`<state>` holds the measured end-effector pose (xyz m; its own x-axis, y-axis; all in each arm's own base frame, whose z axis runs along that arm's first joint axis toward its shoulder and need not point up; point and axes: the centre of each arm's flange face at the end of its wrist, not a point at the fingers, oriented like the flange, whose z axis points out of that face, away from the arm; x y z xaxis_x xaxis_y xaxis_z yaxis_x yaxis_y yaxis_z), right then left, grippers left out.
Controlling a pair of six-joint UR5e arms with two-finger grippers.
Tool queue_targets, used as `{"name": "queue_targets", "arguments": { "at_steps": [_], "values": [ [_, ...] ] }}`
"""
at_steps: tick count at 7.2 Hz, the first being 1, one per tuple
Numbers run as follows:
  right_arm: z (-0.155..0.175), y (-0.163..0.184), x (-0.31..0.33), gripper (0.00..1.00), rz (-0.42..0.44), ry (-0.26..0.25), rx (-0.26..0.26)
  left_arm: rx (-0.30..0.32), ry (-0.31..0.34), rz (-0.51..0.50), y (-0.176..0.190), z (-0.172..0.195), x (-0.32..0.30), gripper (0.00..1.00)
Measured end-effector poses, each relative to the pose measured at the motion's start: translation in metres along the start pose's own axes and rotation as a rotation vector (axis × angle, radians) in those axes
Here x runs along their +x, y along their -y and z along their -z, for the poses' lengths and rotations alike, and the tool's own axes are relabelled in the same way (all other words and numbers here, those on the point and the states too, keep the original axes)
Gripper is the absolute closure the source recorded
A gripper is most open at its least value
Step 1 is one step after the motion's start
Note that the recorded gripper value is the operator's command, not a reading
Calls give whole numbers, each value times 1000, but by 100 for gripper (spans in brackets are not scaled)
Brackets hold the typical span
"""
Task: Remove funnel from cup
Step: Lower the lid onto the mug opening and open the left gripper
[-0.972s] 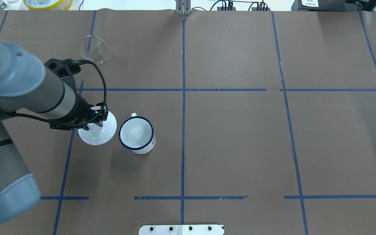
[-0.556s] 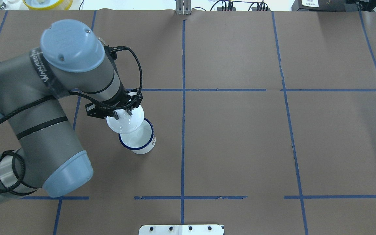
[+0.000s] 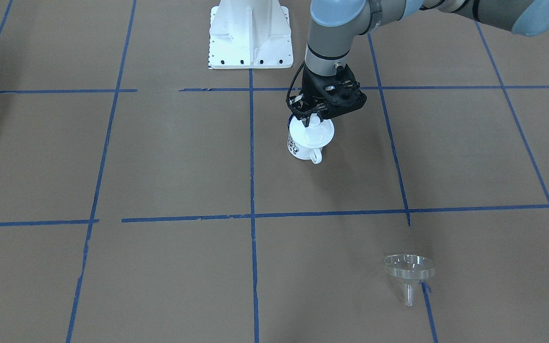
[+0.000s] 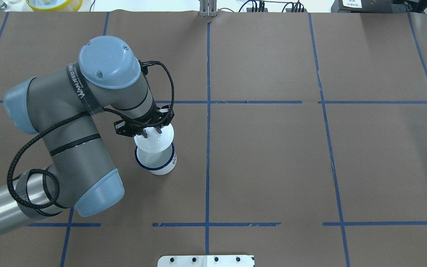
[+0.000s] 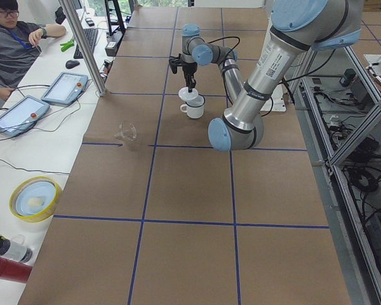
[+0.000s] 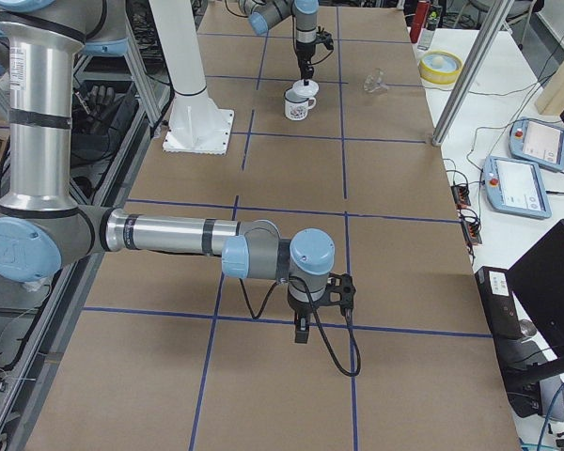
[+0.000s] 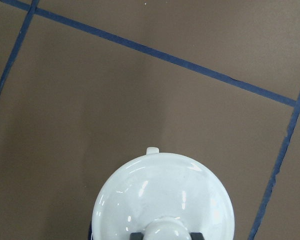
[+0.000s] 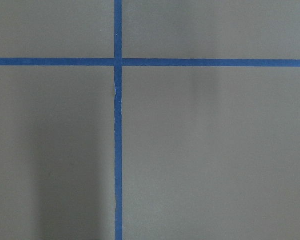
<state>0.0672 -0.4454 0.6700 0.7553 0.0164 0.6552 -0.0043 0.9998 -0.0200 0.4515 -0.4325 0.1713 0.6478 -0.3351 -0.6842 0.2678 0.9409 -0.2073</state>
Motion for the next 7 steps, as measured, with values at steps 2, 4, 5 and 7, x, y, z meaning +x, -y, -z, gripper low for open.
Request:
{"name": "queue_targets", "arguments": {
  "at_steps": [2,4,5,7],
  "values": [
    [0,0,0,0,0,0,0,-7,0,-2,-3,-2,-4,100],
    [0,0,0,0,0,0,0,-13,8,-4,-5,-7,-7,100],
    [0,0,0,0,0,0,0,-16,11,-6,-7,-9,-8,100],
    [0,0,0,0,0,0,0,-24,13,-14,-12,-12,-8,100]
  ]
}}
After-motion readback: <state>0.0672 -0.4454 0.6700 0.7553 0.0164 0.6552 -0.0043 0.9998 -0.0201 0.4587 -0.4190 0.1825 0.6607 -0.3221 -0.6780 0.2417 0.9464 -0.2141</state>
